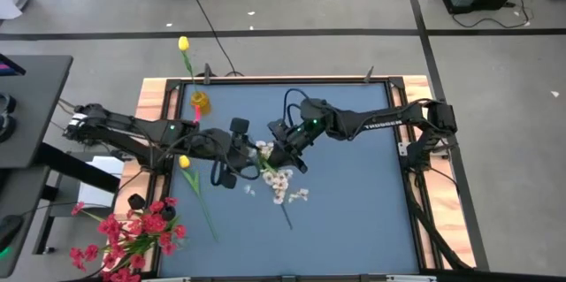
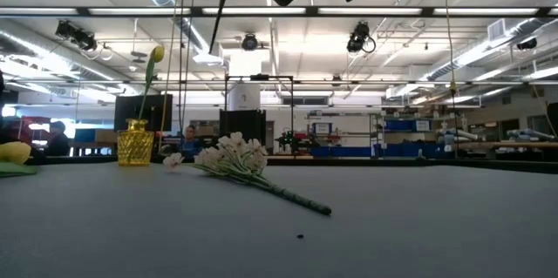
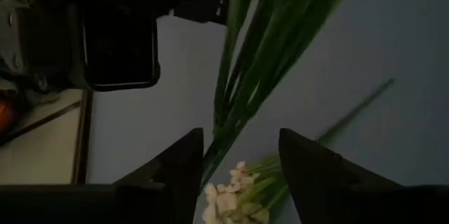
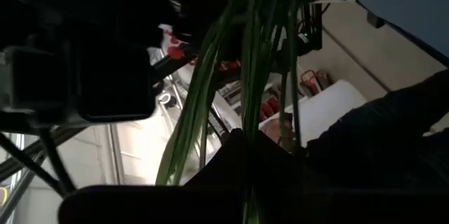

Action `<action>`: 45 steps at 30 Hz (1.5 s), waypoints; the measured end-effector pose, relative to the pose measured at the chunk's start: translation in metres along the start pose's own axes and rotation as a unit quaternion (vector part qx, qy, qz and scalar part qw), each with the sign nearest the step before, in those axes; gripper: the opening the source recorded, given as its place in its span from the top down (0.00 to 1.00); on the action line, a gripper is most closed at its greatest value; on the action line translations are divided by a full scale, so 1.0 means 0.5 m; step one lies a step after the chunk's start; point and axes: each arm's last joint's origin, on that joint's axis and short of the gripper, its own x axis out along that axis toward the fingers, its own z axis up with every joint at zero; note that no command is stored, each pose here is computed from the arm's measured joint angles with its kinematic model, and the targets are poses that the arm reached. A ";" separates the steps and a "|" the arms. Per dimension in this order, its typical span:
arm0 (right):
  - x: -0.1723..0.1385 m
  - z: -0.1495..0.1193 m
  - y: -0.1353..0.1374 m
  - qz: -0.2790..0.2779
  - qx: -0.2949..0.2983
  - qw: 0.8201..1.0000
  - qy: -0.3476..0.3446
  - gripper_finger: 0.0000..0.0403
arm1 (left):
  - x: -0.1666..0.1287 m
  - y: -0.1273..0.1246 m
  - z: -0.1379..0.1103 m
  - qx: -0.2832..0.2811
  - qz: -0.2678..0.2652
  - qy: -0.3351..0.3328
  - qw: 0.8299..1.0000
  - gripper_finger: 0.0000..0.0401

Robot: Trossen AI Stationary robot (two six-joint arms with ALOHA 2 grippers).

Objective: Sort flowers into vase by color
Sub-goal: Put the right white flowers into the yellow transparent vase

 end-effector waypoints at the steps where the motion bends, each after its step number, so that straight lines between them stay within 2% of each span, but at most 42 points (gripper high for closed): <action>1: -0.003 0.002 0.001 -0.001 0.000 1.000 0.002 0.95 | 0.003 0.001 0.001 -0.001 0.008 0.001 1.000 0.52; 7: -0.022 0.018 0.010 -0.001 -0.003 1.000 0.003 0.95 | 0.004 0.007 0.007 -0.005 0.023 -0.014 1.000 0.60; 12: -0.035 0.028 0.015 0.002 -0.016 1.000 -0.002 0.95 | 0.000 0.014 0.008 -0.010 0.030 -0.020 0.999 0.75; 16: -0.041 0.033 0.018 0.003 -0.056 0.998 -0.005 0.94 | 0.002 0.021 0.005 -0.024 0.034 -0.017 0.999 0.88; 20: -0.041 0.036 0.018 0.009 -0.099 0.995 -0.023 0.88 | 0.004 0.024 0.001 -0.026 0.023 -0.014 0.999 0.97; 25: -0.041 0.041 0.019 0.022 -0.157 0.985 -0.073 0.76 | 0.004 0.027 -0.003 -0.030 0.021 -0.006 0.999 0.98; 30: -0.041 0.046 0.024 0.036 -0.234 0.961 -0.142 0.63 | -0.005 0.036 -0.009 -0.066 0.028 -0.002 0.997 0.98; 35: -0.046 0.046 0.038 0.061 -0.312 0.926 -0.204 0.56 | -0.039 0.059 -0.027 -0.130 0.045 0.009 0.990 0.98; 42: -0.068 0.009 0.073 0.079 -0.433 0.862 -0.253 0.56 | -0.103 0.094 -0.052 -0.192 0.075 -0.005 0.979 0.98; 45: -0.083 -0.018 0.092 0.086 -0.481 0.830 -0.269 0.56 | -0.118 0.105 -0.071 -0.229 0.113 0.002 0.967 0.98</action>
